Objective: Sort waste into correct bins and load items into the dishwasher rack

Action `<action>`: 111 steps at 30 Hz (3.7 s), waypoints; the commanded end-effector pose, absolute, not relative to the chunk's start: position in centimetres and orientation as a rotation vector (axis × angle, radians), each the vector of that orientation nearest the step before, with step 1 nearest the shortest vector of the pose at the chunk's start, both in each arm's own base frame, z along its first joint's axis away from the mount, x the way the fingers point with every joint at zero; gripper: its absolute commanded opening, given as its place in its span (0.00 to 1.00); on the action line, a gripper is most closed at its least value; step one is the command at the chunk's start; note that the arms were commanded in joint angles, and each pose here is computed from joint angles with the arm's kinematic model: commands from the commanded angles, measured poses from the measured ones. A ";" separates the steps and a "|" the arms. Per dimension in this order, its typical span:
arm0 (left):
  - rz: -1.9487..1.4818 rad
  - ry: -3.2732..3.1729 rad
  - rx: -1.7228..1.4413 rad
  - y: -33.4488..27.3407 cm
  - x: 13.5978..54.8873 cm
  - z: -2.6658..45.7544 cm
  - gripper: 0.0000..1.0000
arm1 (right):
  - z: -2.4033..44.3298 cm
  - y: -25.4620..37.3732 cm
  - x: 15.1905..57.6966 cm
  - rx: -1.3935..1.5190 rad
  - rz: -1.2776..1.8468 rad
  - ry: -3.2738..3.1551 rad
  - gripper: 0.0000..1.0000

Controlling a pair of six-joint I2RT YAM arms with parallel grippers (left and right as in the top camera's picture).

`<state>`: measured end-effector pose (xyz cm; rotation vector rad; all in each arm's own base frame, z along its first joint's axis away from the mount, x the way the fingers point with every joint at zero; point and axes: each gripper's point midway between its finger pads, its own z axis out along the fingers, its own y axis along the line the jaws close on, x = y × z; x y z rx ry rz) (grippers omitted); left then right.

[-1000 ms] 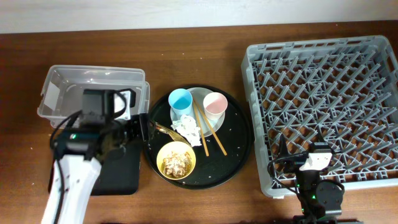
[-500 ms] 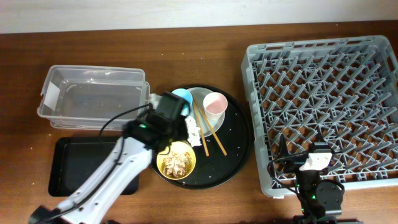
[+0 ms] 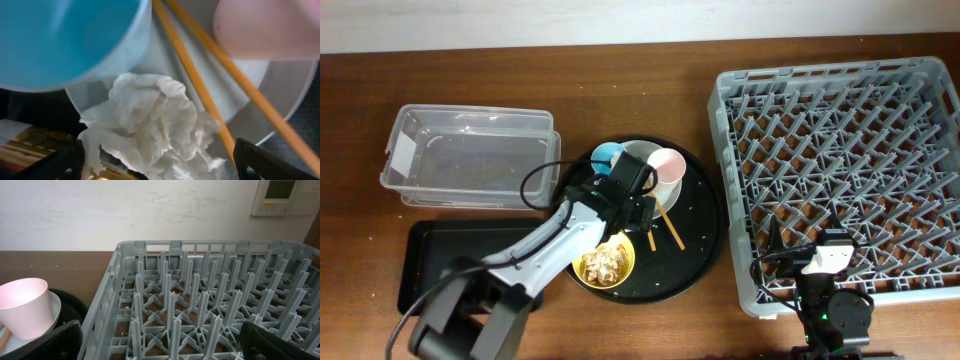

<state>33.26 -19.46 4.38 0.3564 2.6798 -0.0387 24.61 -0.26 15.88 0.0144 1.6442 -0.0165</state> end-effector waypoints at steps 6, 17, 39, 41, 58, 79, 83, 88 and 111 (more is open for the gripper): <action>0.009 2.715 0.396 -19.1 32.8 2.7 0.61 | 15.6 -0.6 24.6 0.034 -0.029 1.648 0.98; -0.135 2.495 0.333 -19.2 33.0 13.8 0.01 | 15.6 -0.6 24.6 0.034 -0.029 1.648 0.98; 0.195 2.261 -0.373 0.1 43.6 15.6 0.95 | 15.6 -0.6 24.6 0.034 -0.029 1.648 0.98; 0.196 2.255 -0.356 0.1 43.3 16.2 0.96 | 15.6 -0.6 24.6 0.034 -0.029 1.648 0.98; -0.189 2.581 -0.810 -10.2 29.3 6.7 0.35 | 15.6 -0.6 24.6 0.034 -0.029 1.648 0.98; -0.463 2.338 -0.711 -12.5 33.1 12.1 0.01 | 15.6 -0.6 24.6 0.034 -0.029 1.648 0.98; -0.404 2.029 -0.771 -8.5 33.1 19.6 0.00 | 15.6 -0.6 24.6 0.034 -0.029 1.648 0.98; -0.212 1.739 -0.985 -0.4 35.3 22.5 0.01 | 15.6 -0.6 24.6 0.034 -0.029 1.648 0.98; -0.771 2.325 -0.400 -11.0 29.6 18.7 0.99 | 15.6 -0.6 24.6 0.034 -0.029 1.649 0.98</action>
